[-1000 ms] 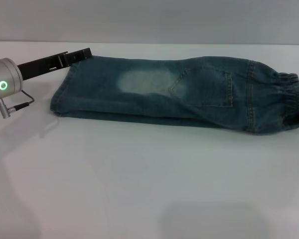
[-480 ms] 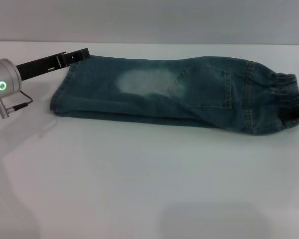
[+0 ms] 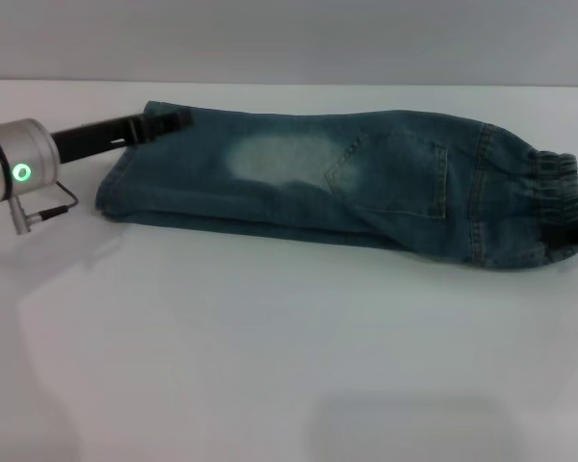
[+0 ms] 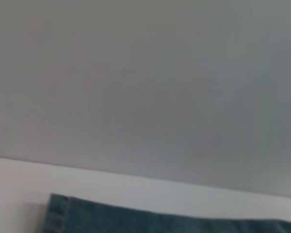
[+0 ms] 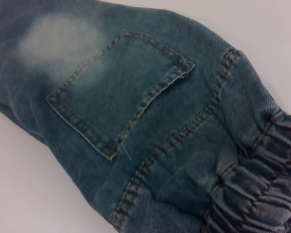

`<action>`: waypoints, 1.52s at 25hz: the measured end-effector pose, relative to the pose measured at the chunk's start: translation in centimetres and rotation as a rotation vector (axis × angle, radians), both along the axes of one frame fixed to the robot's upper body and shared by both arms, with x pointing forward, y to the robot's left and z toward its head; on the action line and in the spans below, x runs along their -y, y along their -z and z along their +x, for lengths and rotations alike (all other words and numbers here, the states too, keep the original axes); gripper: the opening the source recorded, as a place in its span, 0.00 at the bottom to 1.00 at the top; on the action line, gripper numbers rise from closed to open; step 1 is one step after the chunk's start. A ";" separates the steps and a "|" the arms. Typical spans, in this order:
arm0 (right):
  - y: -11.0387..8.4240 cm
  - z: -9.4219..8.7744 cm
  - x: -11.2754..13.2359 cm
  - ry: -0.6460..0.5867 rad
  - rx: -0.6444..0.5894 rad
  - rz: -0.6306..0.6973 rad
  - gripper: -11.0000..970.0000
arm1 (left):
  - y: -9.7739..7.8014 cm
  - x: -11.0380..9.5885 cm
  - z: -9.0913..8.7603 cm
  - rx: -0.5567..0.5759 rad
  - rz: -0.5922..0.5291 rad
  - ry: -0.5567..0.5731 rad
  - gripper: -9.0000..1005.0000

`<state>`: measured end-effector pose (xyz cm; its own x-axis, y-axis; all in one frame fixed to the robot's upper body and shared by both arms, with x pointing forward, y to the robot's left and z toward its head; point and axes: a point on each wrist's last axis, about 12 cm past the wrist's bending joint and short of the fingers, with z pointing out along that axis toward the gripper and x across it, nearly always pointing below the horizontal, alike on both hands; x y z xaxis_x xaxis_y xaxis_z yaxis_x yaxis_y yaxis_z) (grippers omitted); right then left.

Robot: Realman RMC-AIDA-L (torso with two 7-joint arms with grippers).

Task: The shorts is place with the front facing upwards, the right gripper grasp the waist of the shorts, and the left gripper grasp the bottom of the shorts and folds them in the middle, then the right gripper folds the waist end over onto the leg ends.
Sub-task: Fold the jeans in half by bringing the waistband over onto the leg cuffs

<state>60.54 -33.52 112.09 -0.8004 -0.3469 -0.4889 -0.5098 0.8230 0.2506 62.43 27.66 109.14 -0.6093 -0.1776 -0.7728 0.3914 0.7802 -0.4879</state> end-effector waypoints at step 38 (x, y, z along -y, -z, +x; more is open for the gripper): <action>-10.1 -7.4 3.6 -0.103 0.170 0.374 0.06 | 2.1 16.0 -3.0 0.292 0.244 0.484 0.70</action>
